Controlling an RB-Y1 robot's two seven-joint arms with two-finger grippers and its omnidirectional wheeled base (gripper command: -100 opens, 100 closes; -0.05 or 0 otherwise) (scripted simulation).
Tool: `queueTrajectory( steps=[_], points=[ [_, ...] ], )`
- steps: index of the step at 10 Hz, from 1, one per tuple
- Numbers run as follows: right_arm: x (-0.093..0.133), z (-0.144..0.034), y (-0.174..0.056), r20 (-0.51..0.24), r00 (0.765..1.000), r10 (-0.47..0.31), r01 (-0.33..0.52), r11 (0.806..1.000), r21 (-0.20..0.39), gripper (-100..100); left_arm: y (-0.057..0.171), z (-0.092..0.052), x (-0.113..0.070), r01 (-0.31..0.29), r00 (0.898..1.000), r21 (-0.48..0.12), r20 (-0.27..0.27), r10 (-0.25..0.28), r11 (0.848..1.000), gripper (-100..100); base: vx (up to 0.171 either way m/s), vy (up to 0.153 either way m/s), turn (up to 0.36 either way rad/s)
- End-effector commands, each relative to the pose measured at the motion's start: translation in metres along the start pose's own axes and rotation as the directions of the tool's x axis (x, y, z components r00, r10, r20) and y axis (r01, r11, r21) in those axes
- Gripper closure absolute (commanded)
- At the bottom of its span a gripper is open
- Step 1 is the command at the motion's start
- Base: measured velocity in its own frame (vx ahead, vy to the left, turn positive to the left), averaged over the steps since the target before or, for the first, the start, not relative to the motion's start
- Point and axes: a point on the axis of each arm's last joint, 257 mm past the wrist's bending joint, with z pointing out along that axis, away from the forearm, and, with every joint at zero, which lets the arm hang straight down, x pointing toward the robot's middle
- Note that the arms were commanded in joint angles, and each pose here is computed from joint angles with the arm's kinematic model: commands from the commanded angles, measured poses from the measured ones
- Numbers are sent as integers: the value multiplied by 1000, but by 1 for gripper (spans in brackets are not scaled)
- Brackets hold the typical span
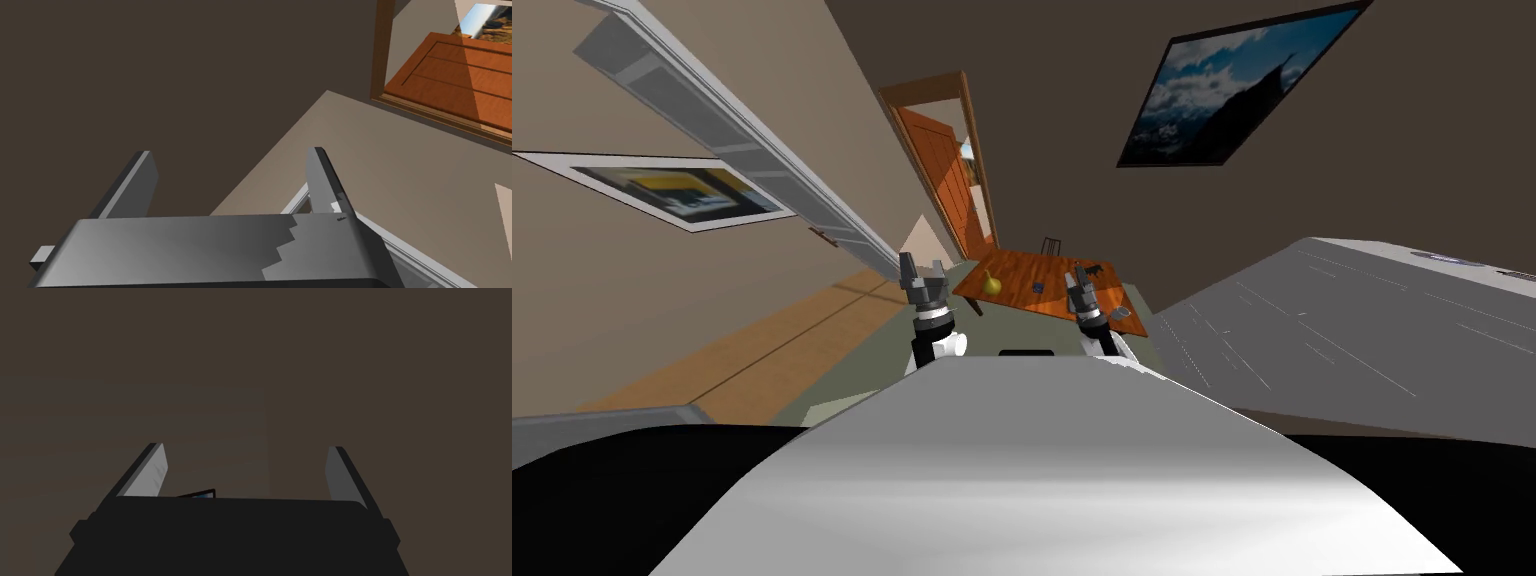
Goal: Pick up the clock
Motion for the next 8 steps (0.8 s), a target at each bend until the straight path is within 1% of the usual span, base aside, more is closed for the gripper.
queueTrajectory(
  steps=[1,2,3,4,5,6,7,8],
  points=[
    [17,-9,-20,-67,998,-10,12,999,40,-100,0,0,0,0,1000,0,0,0,1000,0,-65,-34,238],
    [31,-16,-34,-127,992,-20,28,997,67,-100,0,0,0,0,1000,0,0,0,1000,0,-101,-41,384],
    [31,-21,-45,-128,992,-17,29,995,92,-100,0,0,0,0,1000,0,0,0,1000,0,-65,-34,151],
    [44,-29,-56,-189,982,-27,49,993,111,-100,0,0,0,0,1000,0,0,0,1000,0,-31,-22,228],
    [44,-34,-65,-191,981,-25,51,990,132,-100,0,0,0,0,1000,0,0,0,1000,0,-14,-18,206],
    [44,-36,-69,-191,981,-23,51,989,142,-100,0,0,0,0,1000,0,0,0,1000,0,0,-10,1],
    [57,-49,-85,-255,966,-31,77,982,173,-100,0,0,0,0,1000,0,0,0,1000,0,-14,-5,276],
    [68,-65,-104,-316,948,-32,103,972,211,-100,0,0,0,0,1000,0,0,0,1000,0,-39,-24,410]
  ],
)
